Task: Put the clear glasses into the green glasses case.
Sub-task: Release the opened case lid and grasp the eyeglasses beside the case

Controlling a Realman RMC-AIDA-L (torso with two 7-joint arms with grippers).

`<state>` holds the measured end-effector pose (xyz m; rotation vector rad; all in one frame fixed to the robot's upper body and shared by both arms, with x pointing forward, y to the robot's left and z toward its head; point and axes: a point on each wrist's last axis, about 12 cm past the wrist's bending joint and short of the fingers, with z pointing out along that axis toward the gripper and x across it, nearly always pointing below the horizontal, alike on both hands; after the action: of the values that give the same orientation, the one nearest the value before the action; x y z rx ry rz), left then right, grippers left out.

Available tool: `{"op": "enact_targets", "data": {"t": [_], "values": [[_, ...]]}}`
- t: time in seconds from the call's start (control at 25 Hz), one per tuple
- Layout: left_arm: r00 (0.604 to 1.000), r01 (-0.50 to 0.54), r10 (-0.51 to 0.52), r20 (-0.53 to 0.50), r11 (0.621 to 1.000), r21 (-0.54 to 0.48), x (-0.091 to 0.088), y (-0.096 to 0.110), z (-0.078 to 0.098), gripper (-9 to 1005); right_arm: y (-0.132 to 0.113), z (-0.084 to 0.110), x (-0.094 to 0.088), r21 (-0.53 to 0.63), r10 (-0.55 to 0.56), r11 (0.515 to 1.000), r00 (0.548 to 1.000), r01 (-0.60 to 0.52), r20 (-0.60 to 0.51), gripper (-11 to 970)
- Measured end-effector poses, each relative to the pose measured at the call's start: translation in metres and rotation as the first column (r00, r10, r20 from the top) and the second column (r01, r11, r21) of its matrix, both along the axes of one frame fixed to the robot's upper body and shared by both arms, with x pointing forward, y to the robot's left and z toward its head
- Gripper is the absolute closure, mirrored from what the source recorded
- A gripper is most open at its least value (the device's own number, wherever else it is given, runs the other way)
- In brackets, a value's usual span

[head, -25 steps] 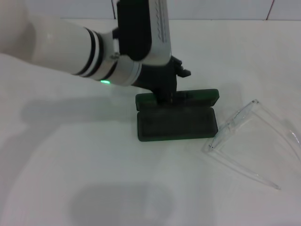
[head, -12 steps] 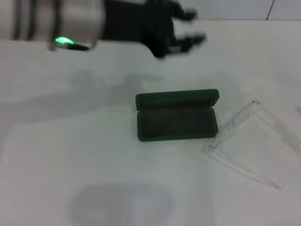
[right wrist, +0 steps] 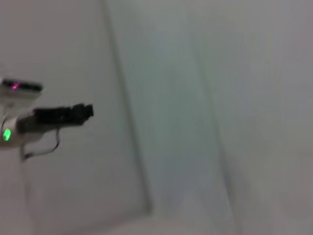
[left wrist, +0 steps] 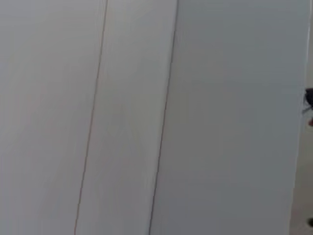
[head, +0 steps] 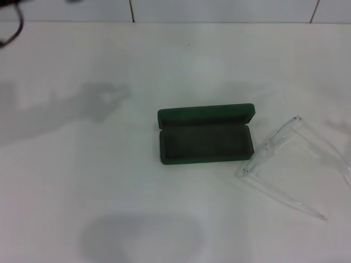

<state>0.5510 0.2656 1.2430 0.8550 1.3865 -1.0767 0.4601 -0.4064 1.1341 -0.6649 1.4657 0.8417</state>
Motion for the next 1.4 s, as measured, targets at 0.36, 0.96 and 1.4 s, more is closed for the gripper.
{"op": "enact_targets", "data": {"t": [0.36,0.96,1.4], "values": [[0.995,-0.046,0.038,-0.089,0.994,-0.094,-0.011,0.034,-0.038,917,0.051,0.078,0.079,-0.413,0.300,0.810,0.899,-0.417,-0.318,324],[0.989,-0.109,0.088,-0.118,0.976,-0.189,-0.028,0.042,-0.075,935,0.176,0.129,0.130,-0.761,0.372,0.132,0.744,-0.635,-0.556,386],[0.986,-0.129,0.096,-0.134,0.956,-0.262,-0.034,0.038,-0.087,935,0.254,0.095,0.126,-0.822,0.433,-0.278,0.699,-0.497,-0.569,391]]}}
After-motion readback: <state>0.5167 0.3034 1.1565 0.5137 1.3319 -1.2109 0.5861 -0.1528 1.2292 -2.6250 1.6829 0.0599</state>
